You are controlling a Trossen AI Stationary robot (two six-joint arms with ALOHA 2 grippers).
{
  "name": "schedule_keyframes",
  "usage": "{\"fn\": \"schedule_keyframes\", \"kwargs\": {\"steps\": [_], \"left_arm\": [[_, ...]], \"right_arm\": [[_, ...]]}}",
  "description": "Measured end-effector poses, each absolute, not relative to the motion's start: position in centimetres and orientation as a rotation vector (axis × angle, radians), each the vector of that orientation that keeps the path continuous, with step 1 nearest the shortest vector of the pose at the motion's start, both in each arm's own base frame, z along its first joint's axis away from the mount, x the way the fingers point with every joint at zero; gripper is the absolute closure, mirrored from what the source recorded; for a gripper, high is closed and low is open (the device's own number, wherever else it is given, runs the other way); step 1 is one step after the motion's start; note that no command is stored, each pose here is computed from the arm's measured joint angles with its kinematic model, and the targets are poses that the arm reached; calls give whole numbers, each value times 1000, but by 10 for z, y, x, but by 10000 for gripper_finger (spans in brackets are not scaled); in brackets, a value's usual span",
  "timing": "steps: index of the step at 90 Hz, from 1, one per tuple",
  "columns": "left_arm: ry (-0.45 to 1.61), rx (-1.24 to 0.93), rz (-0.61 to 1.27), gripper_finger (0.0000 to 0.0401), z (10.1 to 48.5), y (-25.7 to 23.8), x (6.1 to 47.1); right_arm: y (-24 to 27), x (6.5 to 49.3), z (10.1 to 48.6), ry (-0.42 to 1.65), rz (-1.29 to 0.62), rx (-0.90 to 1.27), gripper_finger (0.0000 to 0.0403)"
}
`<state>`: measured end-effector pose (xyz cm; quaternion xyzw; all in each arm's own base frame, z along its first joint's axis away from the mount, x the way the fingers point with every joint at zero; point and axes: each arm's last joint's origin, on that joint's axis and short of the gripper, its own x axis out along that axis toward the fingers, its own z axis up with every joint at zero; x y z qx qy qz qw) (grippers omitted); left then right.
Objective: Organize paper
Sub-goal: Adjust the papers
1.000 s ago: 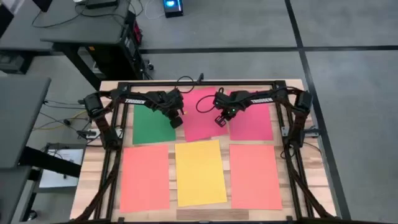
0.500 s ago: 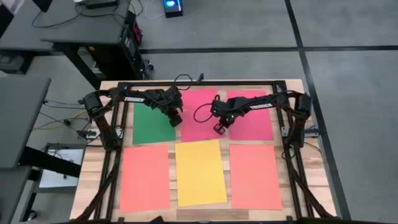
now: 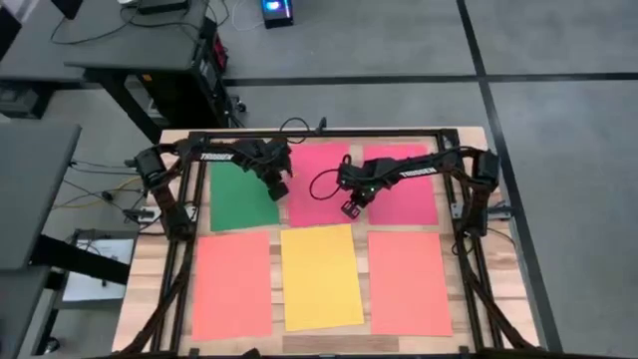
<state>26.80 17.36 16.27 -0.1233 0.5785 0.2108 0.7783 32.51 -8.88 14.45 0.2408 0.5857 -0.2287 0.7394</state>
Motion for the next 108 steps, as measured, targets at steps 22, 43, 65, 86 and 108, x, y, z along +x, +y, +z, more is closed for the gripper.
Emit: {"fn": "schedule_keyframes", "kwargs": {"steps": [22,43,65,86,108], "left_arm": [[1124,-241,472,401,209,163,269],[994,-184,329,401,236,94,279],[917,-98,164,401,194,-18,296],[895,-93,47,401,152,-79,312],[910,-99,13,401,118,-108,318]], "right_arm": [[-84,316,179,1207,-517,509,403],[-47,307,227,1053,-483,408,403],[30,296,255,914,-454,208,403],[86,276,232,901,-460,213,403],[122,249,209,915,-453,280,403]]}}
